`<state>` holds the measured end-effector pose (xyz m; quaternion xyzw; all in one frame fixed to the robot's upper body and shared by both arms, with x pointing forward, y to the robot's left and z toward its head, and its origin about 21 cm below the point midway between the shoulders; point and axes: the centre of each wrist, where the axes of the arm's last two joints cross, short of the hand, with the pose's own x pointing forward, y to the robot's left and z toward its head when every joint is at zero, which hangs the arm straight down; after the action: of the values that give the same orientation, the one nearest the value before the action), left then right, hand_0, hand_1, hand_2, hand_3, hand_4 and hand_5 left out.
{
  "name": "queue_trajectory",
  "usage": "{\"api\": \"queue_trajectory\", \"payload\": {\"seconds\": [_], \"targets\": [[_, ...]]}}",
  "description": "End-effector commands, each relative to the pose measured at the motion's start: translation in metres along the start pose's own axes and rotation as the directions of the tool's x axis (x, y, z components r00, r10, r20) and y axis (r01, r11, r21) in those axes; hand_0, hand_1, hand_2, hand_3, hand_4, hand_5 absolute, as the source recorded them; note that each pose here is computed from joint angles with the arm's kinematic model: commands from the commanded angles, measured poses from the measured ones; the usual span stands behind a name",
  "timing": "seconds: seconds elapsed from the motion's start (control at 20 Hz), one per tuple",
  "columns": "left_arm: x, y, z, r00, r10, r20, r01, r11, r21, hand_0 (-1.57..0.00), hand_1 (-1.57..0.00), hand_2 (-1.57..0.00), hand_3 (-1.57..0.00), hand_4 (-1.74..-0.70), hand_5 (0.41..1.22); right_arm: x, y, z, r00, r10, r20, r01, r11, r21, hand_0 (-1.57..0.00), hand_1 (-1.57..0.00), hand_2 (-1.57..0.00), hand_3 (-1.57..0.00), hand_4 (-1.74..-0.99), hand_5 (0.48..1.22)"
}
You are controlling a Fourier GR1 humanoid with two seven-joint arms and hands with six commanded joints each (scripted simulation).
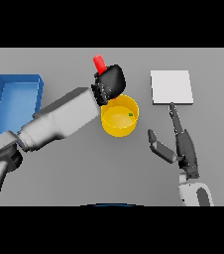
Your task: Pick up the red beaker and tilt it to pour out 1 green nut into yellow bowl. Pick up the yellow bowl and place it on the metallic measuring scale.
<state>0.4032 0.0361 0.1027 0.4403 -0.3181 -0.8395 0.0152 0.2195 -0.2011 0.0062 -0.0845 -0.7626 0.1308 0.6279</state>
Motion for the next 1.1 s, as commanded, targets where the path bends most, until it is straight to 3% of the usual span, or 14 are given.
{"api": "queue_trajectory", "payload": {"seconds": [0.0,0.4,0.5,0.75,0.85,1.05], "targets": [[-0.002,0.002,0.0,0.999,-0.04,0.008,0.04,0.999,-0.002,-1.57,-1.57,-1.57,-1.57,-1.73,1.221,-0.001,0.0,-0.001,1.0,-0.004,0.001,0.004,1.0,0.002,0.0,0.0,0.0,0.0,-1.082,0.677],[0.003,0.034,-0.012,0.96,-0.277,0.047,0.279,0.959,-0.049,-1.57,-1.57,-1.57,-1.57,-1.73,1.221,0.002,-0.001,-0.001,1.0,0.014,0.018,-0.014,1.0,-0.001,0.0,0.0,0.0,0.0,-1.041,0.683],[-0.015,0.041,-0.01,0.96,-0.275,0.047,0.277,0.96,-0.032,-1.57,-1.57,-1.57,-1.57,-1.73,1.221,-0.002,-0.002,0.0,1.0,0.024,0.009,-0.024,1.0,-0.003,0.0,0.0,0.0,0.0,-1.027,0.686],[-0.081,0.052,0.003,0.981,-0.179,-0.078,0.178,0.984,-0.023,-1.57,-1.57,-1.57,-1.57,-1.73,1.221,-0.002,-0.002,-0.003,0.999,0.038,0.009,-0.038,0.999,-0.013,0.0,0.0,0.0,0.0,-1.023,0.682],[-0.111,0.059,0.013,0.984,-0.097,-0.149,0.097,0.995,-0.01,-1.57,-1.57,-1.57,-1.02,-1.73,1.221,-0.001,0.0,-0.004,0.999,0.033,0.007,-0.033,0.999,-0.002,0.0,0.0,0.0,0.0,-1.028,0.68],[-0.17,0.05,0.034,0.934,0.213,-0.286,-0.209,0.977,0.046,-1.57,-1.57,-1.57,-1.35,-1.73,1.221,-0.001,-0.001,-0.004,1.0,0.02,0.023,-0.019,1.0,-0.006,0.0,0.0,0.0,0.0,-0.996,0.681]]}}
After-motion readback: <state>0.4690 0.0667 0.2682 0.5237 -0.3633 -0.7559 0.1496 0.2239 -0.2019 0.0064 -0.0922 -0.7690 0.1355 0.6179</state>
